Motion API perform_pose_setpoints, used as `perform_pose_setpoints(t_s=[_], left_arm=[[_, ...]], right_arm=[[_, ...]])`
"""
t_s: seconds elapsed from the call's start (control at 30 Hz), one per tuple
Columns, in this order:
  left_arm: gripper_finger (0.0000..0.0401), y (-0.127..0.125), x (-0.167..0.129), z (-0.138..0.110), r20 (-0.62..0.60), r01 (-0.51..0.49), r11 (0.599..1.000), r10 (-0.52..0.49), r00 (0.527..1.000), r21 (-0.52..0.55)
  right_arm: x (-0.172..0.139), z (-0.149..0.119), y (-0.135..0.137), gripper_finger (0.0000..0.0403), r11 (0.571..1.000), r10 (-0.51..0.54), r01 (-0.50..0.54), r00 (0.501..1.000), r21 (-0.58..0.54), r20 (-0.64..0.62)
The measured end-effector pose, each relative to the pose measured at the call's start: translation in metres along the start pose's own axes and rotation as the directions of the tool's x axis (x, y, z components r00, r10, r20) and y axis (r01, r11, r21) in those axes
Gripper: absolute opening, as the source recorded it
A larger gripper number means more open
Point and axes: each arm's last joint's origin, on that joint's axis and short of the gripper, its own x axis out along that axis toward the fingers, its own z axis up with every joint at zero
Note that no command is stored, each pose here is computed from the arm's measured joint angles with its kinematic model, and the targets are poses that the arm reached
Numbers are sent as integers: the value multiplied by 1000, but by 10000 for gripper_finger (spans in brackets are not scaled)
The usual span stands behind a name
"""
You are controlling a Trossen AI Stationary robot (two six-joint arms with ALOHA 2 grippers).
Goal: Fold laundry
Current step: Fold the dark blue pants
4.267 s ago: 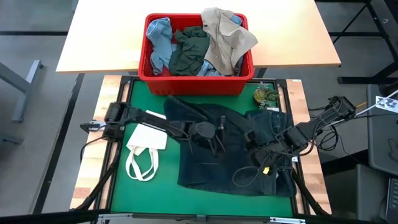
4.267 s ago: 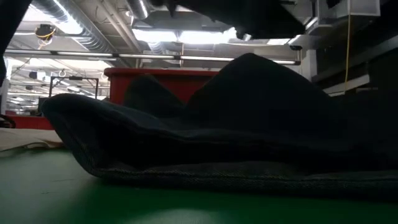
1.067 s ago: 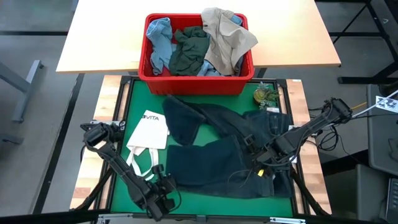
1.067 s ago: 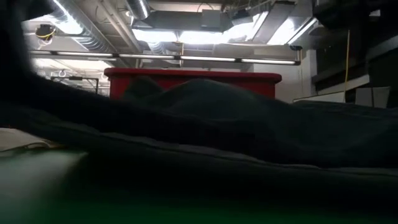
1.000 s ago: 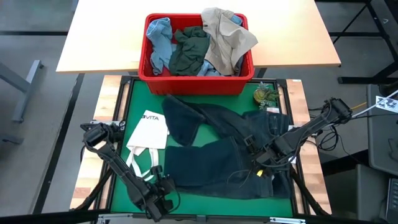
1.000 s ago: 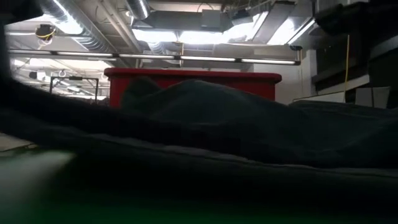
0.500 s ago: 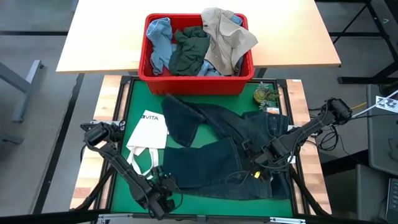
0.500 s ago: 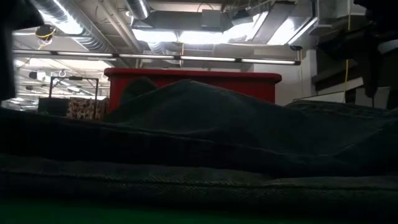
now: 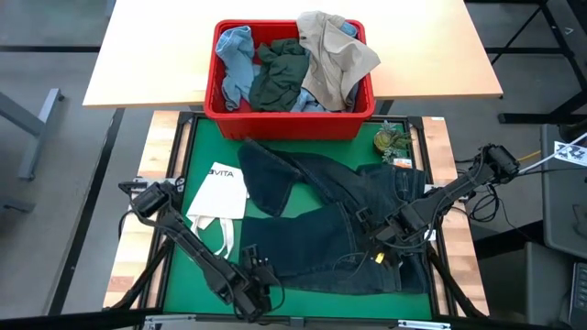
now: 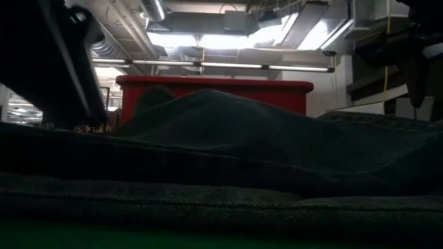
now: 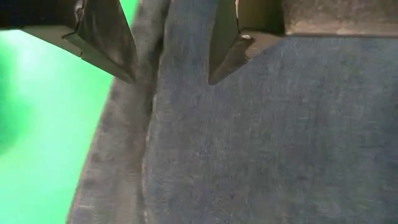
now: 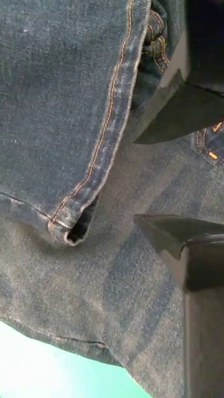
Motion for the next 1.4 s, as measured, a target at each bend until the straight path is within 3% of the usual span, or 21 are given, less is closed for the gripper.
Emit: perform_pose_setpoints(t_s=[0.23,0.33,0.43,0.5,0.87,1.23,1.4], left_arm=[[169,1,16,-4,-47,-23,1000,24,999,19],[117,2,17,-3,-61,-22,999,24,998,27],[36,2,17,-3,-64,-19,999,21,998,29],[13,2,15,-2,-73,-12,999,14,997,30],[4,-5,-26,12,-134,-57,992,73,988,116],[1,-24,-50,-4,-179,39,987,-10,984,159],[1,-24,-50,-3,-173,38,987,-11,985,155]], right_arm=[[0,0,0,195,1000,0,0,1000,0,0],[0,0,0,195,1000,0,0,1000,0,0],[0,0,0,195,1000,0,0,1000,-1,1],[0,0,0,195,1000,0,0,1000,-1,2],[0,0,0,195,1000,0,0,1000,-1,2],[0,1,0,195,1000,0,0,1000,0,14],[0,10,0,195,994,4,-14,995,104,98]])
